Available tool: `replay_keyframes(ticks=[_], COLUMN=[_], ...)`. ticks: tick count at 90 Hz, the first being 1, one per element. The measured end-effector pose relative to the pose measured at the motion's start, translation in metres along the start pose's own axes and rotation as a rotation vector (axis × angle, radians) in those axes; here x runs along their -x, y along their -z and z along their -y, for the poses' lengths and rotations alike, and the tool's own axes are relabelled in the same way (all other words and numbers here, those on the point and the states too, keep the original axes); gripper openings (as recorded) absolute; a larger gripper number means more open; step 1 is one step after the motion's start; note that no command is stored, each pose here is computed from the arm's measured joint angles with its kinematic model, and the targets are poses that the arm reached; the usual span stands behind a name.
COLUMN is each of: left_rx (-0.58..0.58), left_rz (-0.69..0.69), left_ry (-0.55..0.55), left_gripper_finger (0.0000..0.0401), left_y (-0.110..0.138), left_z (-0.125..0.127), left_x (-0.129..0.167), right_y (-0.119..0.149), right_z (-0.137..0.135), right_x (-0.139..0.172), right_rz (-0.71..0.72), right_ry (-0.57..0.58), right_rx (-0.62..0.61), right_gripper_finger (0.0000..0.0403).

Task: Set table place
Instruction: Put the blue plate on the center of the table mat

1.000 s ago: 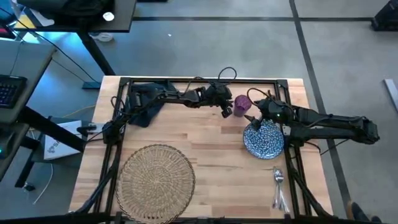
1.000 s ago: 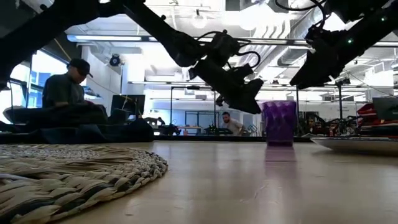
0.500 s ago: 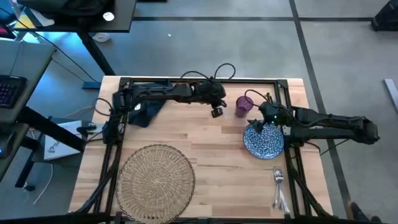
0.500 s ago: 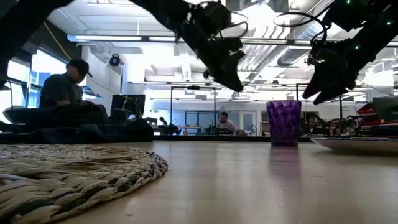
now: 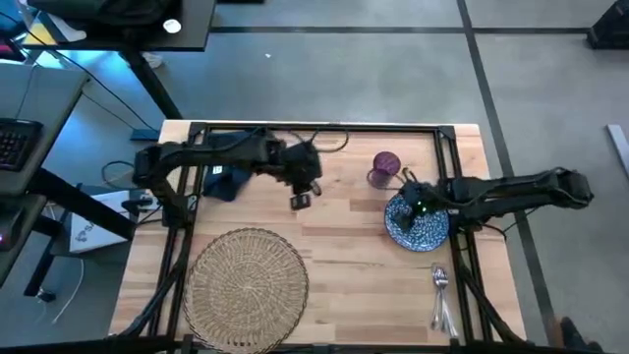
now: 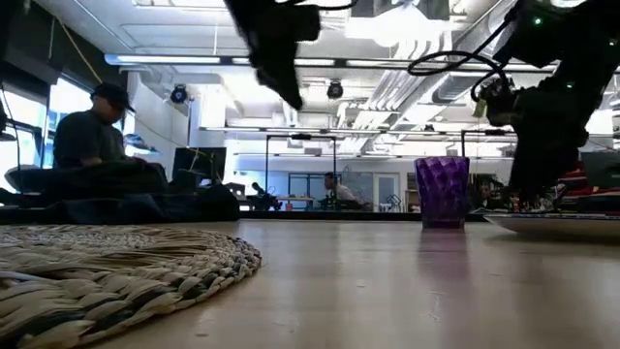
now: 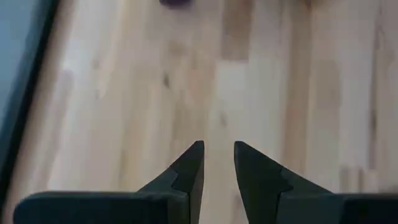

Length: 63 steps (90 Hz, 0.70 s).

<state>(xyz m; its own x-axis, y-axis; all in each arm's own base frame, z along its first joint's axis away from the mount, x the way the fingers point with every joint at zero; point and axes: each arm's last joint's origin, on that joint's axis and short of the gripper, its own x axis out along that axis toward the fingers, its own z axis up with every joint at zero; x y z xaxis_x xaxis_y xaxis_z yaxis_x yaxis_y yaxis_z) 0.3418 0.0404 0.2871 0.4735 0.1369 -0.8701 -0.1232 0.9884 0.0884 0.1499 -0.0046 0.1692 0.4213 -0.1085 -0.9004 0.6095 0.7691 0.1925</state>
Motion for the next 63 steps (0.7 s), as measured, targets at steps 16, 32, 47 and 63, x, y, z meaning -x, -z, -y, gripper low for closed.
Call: replay_keyframes(ticks=[16,32,47,63], left_rx=[-0.073,-0.111,-0.110,-0.078], left_rz=[-0.046,-0.078,-0.064,0.003], left_ry=[0.044,0.066,0.091,0.123], left_gripper_finger=[0.0069,0.0069,0.0069,0.0069], left_y=[0.035,0.061,0.081,0.094], left_z=[0.029,0.057,0.074,0.091], left_x=[0.001,-0.017,-0.036,-0.049], right_y=[-0.005,0.000,0.019,0.046], right_z=[-0.025,-0.060,-0.090,-0.116], right_x=[0.012,0.016,0.008,0.002], right_rz=[0.026,0.064,0.031,-0.051], right_ry=[0.030,0.069,0.157,0.313], right_rx=[0.043,0.199,0.303,0.362], right_gripper_finger=[0.0397,0.0393,0.0372,0.0344])
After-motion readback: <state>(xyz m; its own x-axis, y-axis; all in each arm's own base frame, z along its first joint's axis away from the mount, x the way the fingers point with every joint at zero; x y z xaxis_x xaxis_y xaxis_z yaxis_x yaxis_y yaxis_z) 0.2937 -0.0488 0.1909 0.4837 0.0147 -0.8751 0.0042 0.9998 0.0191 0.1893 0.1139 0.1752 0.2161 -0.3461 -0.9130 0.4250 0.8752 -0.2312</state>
